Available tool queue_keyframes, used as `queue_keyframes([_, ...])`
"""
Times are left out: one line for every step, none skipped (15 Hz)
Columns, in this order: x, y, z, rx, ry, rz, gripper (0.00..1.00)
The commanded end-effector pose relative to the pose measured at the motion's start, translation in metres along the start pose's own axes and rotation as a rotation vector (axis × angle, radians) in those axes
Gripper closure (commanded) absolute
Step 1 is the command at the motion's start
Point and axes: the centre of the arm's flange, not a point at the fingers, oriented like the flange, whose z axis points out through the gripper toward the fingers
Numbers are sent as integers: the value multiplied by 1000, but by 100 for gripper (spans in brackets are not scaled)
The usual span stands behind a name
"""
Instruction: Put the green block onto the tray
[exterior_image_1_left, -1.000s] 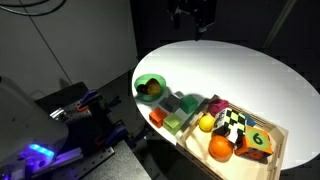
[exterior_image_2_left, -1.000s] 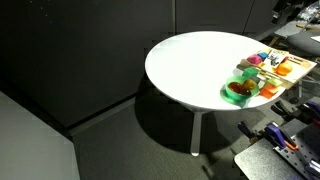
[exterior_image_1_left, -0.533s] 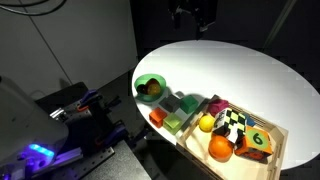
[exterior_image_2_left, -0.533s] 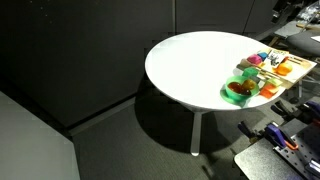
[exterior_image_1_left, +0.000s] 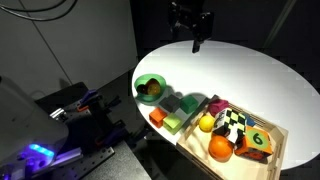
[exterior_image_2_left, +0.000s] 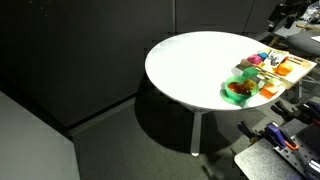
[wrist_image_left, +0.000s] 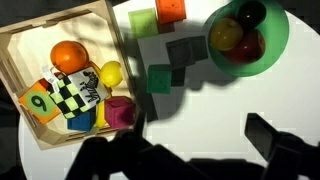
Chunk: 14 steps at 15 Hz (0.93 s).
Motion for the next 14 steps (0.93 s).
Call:
queue_keyframes([18, 3, 19, 0, -9, -12, 0])
queue_keyframes([20, 3, 25, -2, -9, -13, 0])
queue_keyframes([23, 3, 32, -5, -11, -13, 0])
queue_keyframes([26, 3, 40, -6, -6, -13, 0])
queue_keyframes([29, 3, 46, -8, 0, -12, 0])
queue_keyframes([33, 2, 53, -7, 6, -3, 0])
queue_keyframes([36, 1, 60, -5, 13, 6, 0])
queue_keyframes([40, 0, 67, 2, 18, 19, 0])
queue_keyframes([44, -1, 73, 11, 25, 37, 0])
queue_keyframes([48, -2, 79, 17, 25, 50, 0])
queue_keyframes([51, -3, 85, 25, 26, 65, 0])
queue_keyframes([55, -4, 91, 27, 21, 77, 0])
queue_keyframes([58, -5, 96, 25, 21, 87, 0])
queue_keyframes([62, -5, 102, 20, 20, 96, 0])
